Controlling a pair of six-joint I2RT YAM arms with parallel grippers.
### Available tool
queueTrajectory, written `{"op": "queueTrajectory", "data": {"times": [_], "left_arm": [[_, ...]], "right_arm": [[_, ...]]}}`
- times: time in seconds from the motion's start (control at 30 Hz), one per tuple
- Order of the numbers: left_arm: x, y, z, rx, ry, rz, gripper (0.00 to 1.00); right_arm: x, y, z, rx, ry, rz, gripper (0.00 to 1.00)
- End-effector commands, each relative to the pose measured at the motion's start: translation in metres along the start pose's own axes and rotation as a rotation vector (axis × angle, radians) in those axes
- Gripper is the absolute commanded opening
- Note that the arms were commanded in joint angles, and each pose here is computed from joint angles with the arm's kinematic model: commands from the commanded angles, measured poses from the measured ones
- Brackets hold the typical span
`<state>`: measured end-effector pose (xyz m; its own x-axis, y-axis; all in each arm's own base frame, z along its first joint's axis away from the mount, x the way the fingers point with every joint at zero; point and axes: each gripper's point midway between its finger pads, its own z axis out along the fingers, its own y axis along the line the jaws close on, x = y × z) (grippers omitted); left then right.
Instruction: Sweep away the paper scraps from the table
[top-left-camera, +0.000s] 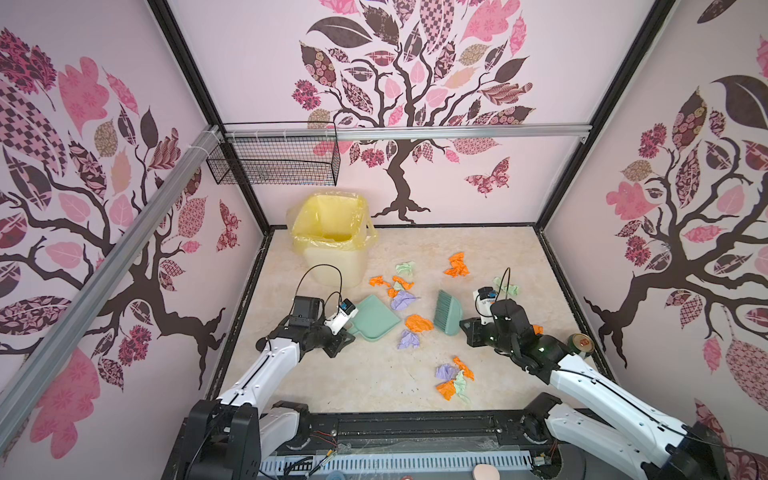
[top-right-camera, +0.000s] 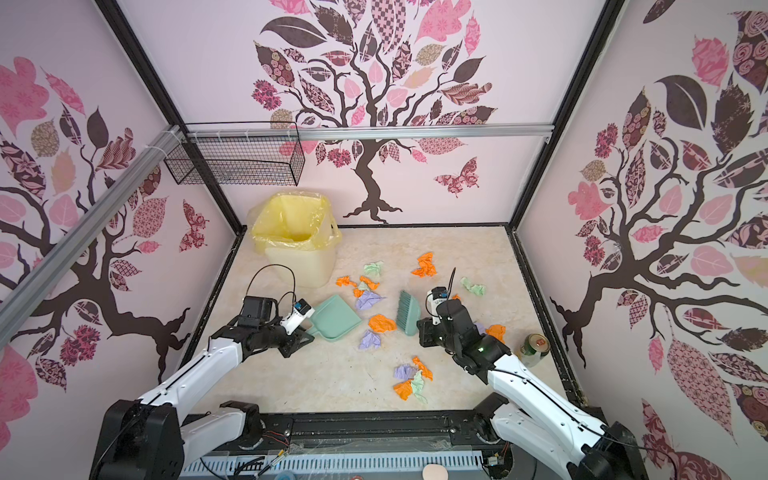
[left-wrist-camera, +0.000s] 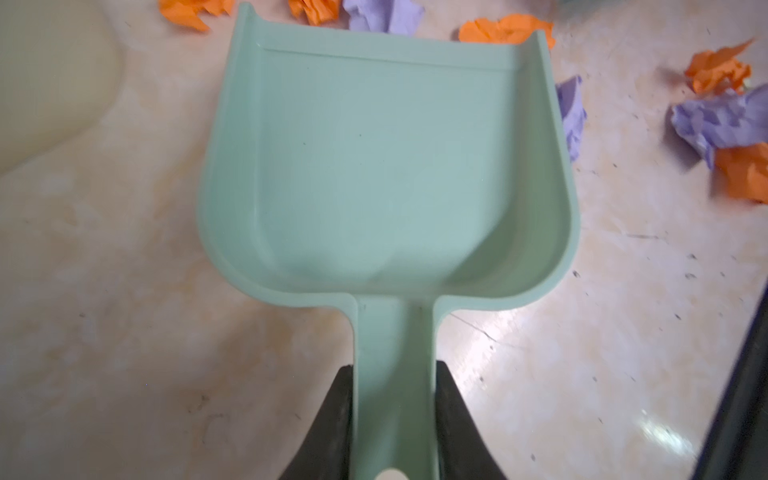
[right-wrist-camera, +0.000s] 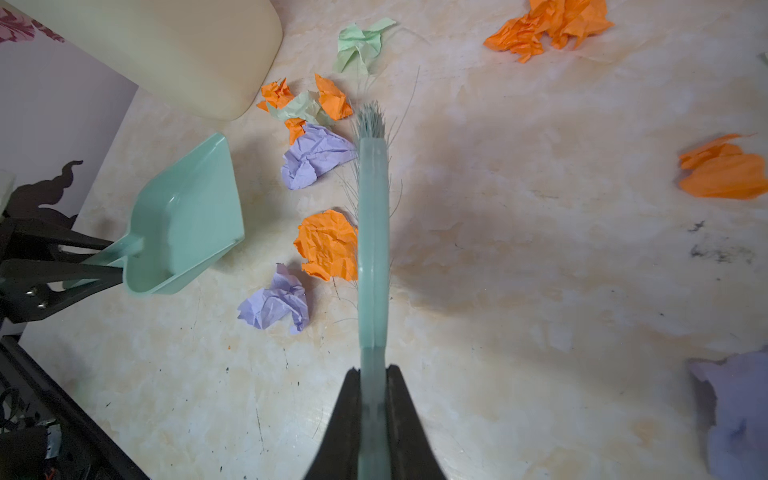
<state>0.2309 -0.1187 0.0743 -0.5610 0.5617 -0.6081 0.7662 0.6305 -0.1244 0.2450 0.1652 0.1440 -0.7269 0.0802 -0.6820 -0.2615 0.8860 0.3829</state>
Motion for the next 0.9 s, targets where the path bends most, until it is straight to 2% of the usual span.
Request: {"op": "queueTrajectory", "data": {"times": [0.0,0.17,0.27,0.37,0.53,0.7,0.8,0.87], "left_arm": [[-0.003,-0.017,-0.025,0.057,0.066,0.095,0.0],[0.018,-0.015,-0.043,-0.045,0.119,0.285,0.0],[0.038,-0.025,-0.046,-0.028,0.157,0.421,0.0],[0.055,-0.031,-0.048,0.008,0.203,0.504,0.0],[0.058,-0.03,-0.053,0.064,0.188,0.499,0.0],[0.067,-0.032,-0.056,0.167,0.267,0.471,0.0],[0.069,-0.032,-0.058,0.202,0.286,0.448,0.0],[0.067,-0.028,-0.058,0.181,0.276,0.445,0.0]], "right_arm": [[-0.02,0.005,-0.008,0.012,-0.038,-0.036,0.0],[-0.026,0.007,-0.005,0.024,-0.031,-0.077,0.0],[-0.038,0.011,0.001,0.039,-0.021,-0.142,0.0],[-0.063,0.012,0.007,0.105,-0.011,-0.267,0.0],[-0.12,0.008,0.027,0.281,0.004,-0.549,0.0],[-0.156,0.023,0.067,0.297,0.068,-0.845,0.0],[-0.183,0.017,0.092,0.406,0.079,-0.962,0.0],[-0.197,0.014,0.107,0.471,0.077,-1.036,0.0]]}}
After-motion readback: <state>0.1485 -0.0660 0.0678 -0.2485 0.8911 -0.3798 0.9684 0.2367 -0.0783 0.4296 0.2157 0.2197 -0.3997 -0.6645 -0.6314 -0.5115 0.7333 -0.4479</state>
